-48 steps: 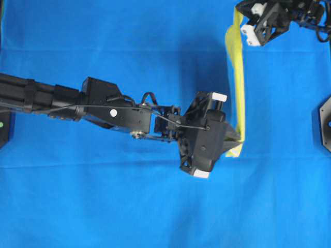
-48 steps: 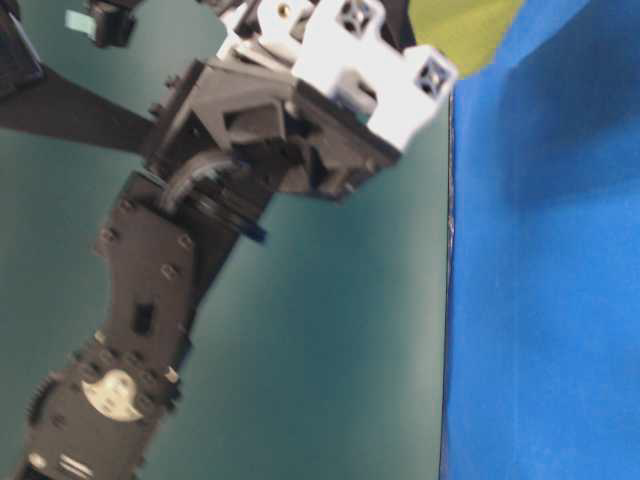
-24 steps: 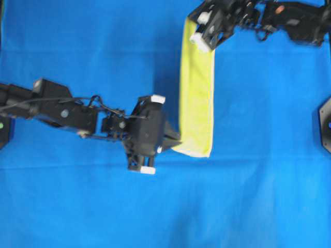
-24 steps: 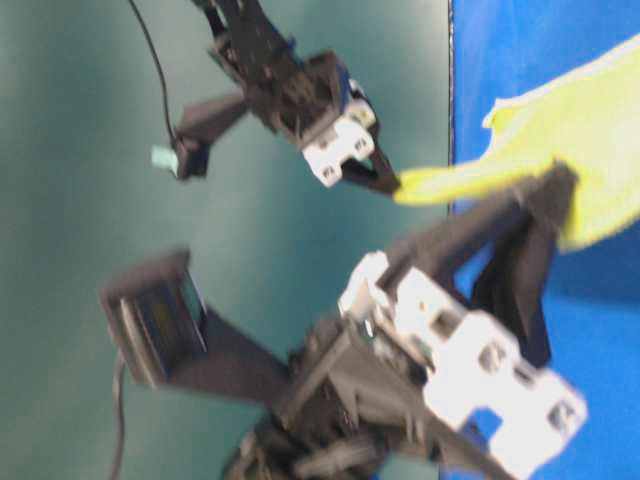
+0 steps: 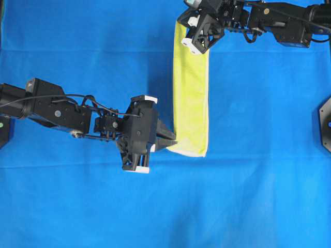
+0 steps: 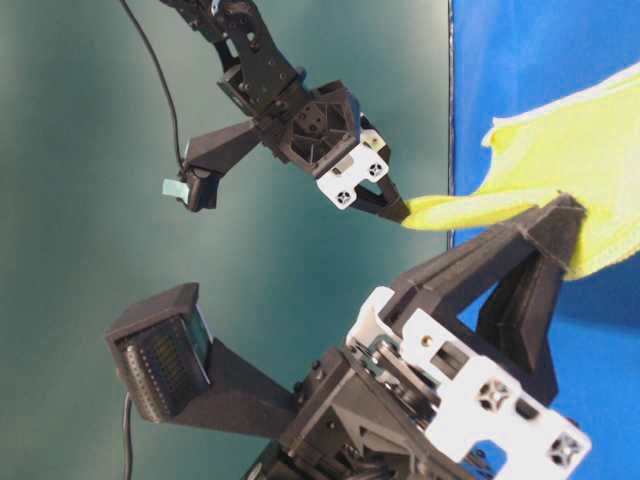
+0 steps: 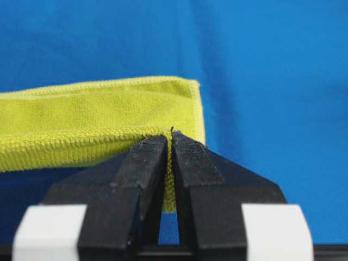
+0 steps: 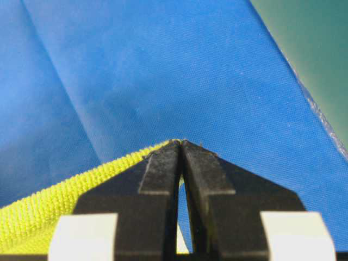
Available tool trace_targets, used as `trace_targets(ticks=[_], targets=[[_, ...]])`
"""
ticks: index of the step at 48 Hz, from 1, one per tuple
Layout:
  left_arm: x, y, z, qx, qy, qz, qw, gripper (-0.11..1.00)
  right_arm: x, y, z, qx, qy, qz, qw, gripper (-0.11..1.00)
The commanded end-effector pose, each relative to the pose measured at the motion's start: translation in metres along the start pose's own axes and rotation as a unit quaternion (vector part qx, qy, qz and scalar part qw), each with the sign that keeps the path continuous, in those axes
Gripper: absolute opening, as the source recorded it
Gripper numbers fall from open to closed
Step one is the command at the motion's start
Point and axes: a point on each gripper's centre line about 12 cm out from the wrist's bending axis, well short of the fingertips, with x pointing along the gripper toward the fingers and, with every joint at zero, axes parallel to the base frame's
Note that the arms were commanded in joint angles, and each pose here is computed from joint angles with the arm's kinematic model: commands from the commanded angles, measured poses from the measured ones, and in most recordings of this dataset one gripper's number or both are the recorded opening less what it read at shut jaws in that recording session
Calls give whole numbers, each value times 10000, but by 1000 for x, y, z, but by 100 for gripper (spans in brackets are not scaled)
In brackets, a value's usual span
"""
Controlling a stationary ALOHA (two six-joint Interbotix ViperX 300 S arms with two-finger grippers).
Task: Fold the yellow towel.
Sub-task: 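Lay the strip down vertically and open both grippers, then retract both grippers away from the towel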
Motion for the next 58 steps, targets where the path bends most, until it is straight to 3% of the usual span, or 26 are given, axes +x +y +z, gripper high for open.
trace_targets(ticks=[1, 4, 14, 18, 22, 33, 42, 51, 58], targets=[[-2, -4, 15, 12, -224, -37, 9997, 3, -4, -4, 14, -25, -218, -29, 9998, 3], [-2, -3, 16, -15, -232, -31, 9997, 11, -5, -3, 15, -76, -233, -22, 9997, 5], [-7, -3, 22, 7, -278, -32, 9996, 70, -6, -3, 17, -379, -263, -23, 9989, 63], [-13, -3, 26, 15, -240, -36, 9997, 85, -7, -2, 17, -414, -265, -24, 9988, 63], [-19, -3, 29, 7, -171, -43, 9998, 84, -13, -1, 20, -442, -313, -19, 9985, 56], [-53, -6, 46, 9, -50, -101, 9999, 79, -51, 14, 29, -484, -499, 64, 9976, 58], [-87, -5, 46, 17, -51, -108, 9999, 77, -93, 30, 30, -568, -813, 248, 9948, 58], [-131, 1, 46, -18, -469, -25, 9989, 77, -133, 35, 12, -337, -1106, 422, 9924, 58], [-164, 16, 38, -142, -1116, 238, 9934, 77, -161, 38, -5, -147, -1474, 622, 9870, 58]])
